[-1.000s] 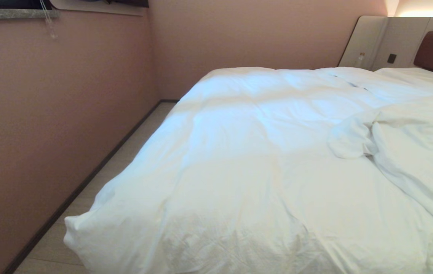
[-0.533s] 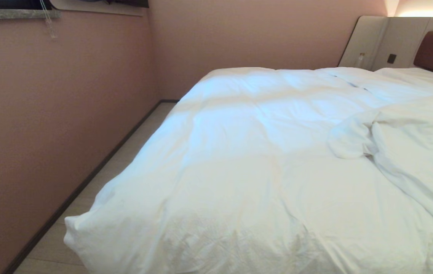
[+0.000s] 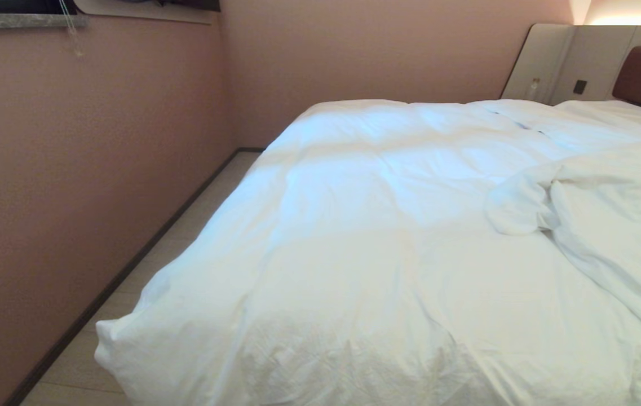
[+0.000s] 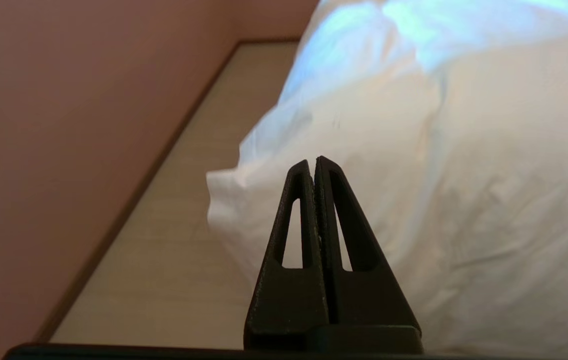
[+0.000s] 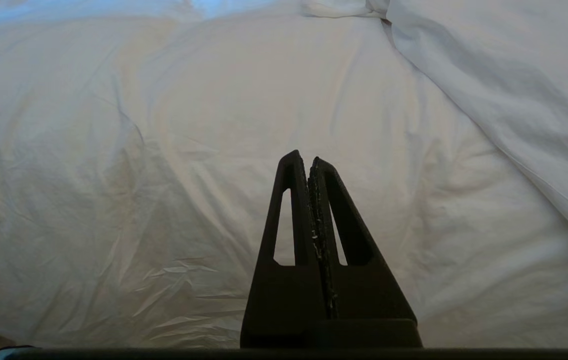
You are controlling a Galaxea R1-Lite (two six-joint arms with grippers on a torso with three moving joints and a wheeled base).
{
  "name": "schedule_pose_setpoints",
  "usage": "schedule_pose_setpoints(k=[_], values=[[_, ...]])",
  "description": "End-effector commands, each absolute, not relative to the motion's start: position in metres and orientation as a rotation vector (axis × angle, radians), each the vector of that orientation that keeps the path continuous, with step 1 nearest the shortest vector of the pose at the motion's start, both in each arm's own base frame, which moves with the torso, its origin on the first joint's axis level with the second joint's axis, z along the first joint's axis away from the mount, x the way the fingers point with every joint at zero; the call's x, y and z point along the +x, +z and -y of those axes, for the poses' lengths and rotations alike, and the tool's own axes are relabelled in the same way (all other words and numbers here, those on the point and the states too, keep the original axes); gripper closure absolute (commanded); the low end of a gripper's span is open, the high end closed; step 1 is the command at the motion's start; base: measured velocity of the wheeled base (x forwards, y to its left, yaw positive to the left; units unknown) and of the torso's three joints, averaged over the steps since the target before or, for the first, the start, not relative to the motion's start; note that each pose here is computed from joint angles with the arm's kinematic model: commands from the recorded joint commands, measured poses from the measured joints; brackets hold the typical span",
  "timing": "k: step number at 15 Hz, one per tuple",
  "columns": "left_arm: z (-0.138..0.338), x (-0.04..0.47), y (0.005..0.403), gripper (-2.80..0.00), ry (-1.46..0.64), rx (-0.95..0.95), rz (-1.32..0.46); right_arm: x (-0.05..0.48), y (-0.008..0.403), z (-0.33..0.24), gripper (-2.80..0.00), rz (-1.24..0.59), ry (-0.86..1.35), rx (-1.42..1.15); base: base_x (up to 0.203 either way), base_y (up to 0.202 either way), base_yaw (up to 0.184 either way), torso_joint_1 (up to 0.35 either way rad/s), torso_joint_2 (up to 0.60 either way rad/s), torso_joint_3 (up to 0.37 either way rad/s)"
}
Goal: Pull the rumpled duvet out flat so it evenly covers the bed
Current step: Hold the folded corner of the quilt
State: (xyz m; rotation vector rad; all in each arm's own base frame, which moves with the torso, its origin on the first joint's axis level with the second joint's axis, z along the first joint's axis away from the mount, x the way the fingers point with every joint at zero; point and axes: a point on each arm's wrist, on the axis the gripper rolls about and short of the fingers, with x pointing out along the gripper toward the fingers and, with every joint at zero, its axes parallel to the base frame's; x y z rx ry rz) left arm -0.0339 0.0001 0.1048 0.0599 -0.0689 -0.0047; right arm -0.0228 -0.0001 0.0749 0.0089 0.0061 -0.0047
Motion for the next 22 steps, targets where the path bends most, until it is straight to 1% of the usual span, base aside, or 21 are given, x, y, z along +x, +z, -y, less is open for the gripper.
schedule_pose_setpoints(k=[1, 3, 6, 22], values=[[0.000, -0.030, 0.093, 0.00, -0.004, 0.060, 0.031, -0.023, 0.075, 0.000, 0.00, -0.006, -0.005, 0.009, 0.000, 0.000, 0.000, 0.000, 0.00, 0.000], [0.000, -0.026, 0.081, 0.00, -0.004, 0.057, -0.011, -0.023, 0.075, 0.000, 0.00, -0.006, -0.003, 0.009, 0.000, 0.000, 0.000, 0.000, 0.00, 0.000], [0.000, -0.024, 0.076, 0.00, -0.007, 0.043, -0.029, -0.023, 0.075, 0.000, 0.00, -0.006, -0.005, 0.009, 0.000, 0.000, 0.000, 0.000, 0.00, 0.000], [0.000, -0.024, 0.076, 0.00, -0.002, 0.029, -0.029, -0.023, 0.075, 0.000, 0.00, -0.006, -0.005, 0.009, 0.000, 0.000, 0.000, 0.000, 0.00, 0.000]])
